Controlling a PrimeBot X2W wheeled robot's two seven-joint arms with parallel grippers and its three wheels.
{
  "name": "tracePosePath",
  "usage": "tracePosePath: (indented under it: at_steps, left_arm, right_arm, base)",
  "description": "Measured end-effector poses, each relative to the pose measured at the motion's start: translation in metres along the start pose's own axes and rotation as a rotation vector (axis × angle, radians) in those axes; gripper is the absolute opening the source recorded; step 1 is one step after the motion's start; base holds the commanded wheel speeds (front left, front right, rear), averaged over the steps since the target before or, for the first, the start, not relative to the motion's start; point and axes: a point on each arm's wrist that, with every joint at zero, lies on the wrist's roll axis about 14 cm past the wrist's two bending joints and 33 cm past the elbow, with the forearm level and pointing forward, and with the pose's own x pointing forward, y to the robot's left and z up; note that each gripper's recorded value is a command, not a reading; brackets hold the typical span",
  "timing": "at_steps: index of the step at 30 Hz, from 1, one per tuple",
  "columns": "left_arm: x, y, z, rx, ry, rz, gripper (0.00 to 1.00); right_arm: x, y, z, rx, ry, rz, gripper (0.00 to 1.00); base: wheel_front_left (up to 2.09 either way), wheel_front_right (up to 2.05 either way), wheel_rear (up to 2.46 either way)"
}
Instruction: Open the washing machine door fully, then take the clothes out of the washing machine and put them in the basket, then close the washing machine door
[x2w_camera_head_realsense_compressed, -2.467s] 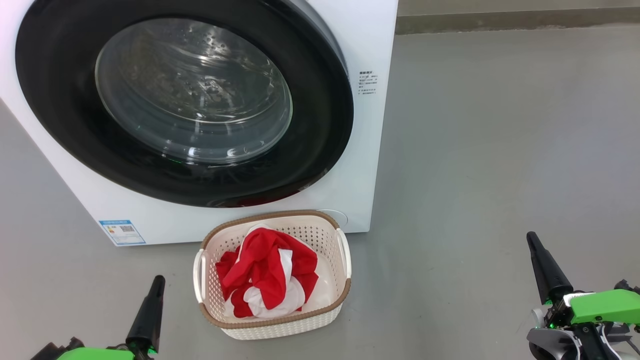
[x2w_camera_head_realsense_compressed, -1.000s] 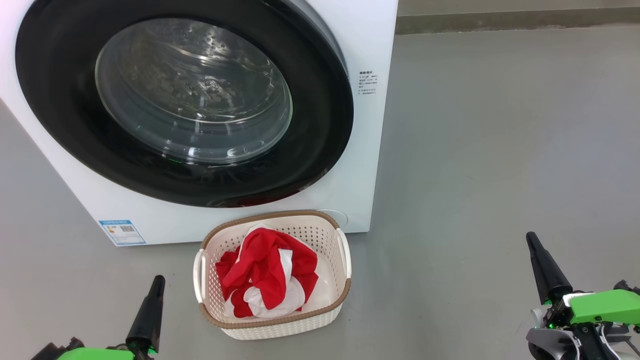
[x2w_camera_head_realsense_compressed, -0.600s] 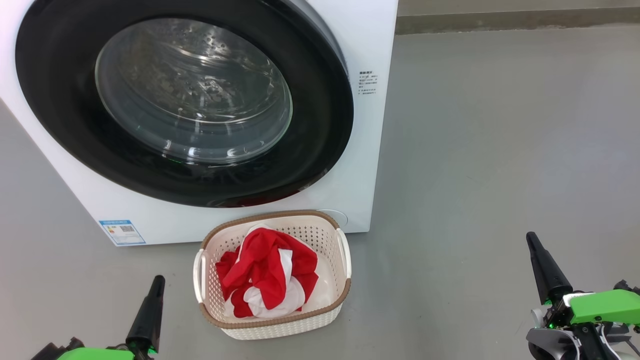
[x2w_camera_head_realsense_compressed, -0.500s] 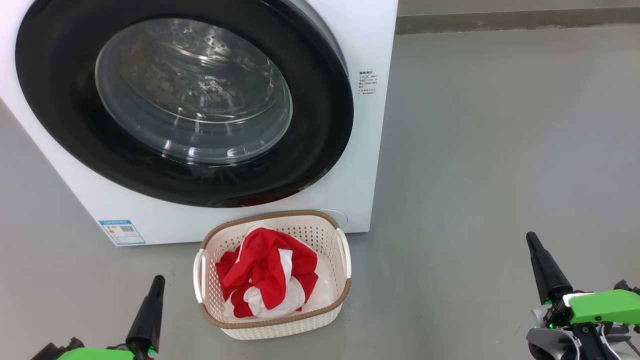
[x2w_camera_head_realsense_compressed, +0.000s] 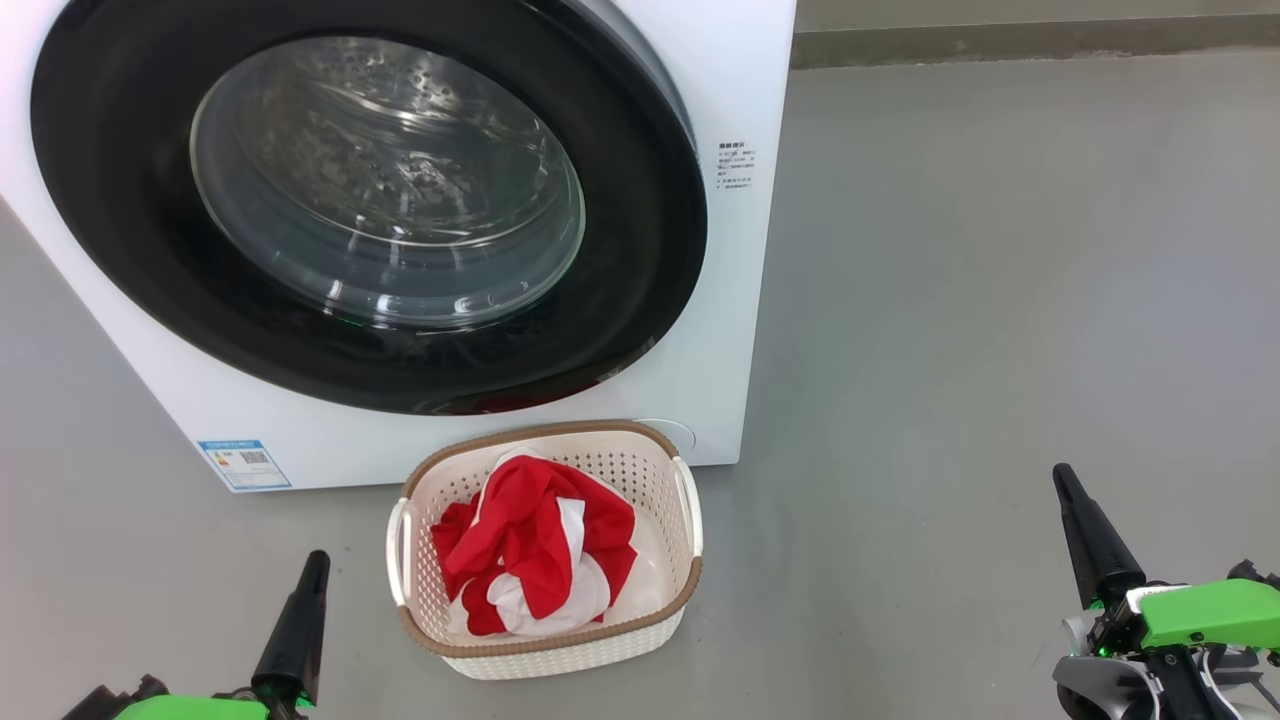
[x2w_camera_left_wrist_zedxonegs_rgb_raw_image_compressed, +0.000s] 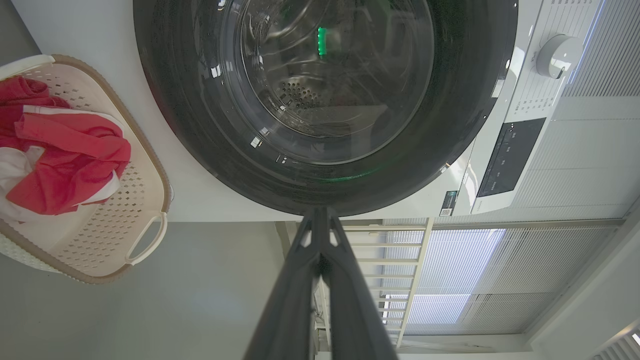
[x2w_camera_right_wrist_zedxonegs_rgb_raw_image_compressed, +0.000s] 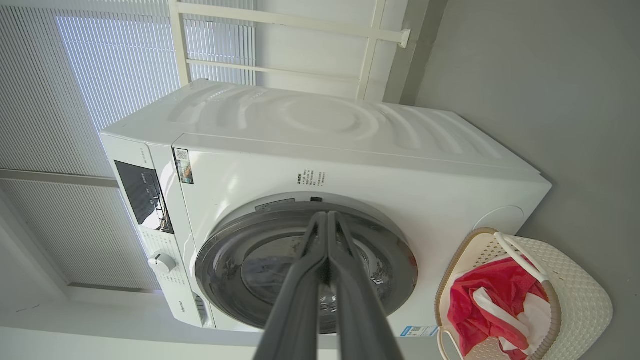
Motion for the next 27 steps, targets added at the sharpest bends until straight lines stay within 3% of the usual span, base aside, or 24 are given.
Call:
tracePosePath:
  at_steps: [27]
  left_arm:
    - [0.0, 0.0, 0.0, 0.0, 0.0, 0.0, 0.0]
  right_arm:
    - [0.0, 0.0, 0.0001, 0.0, 0.0, 0.0, 0.0]
  base:
    - [0.0, 0.0, 0.0]
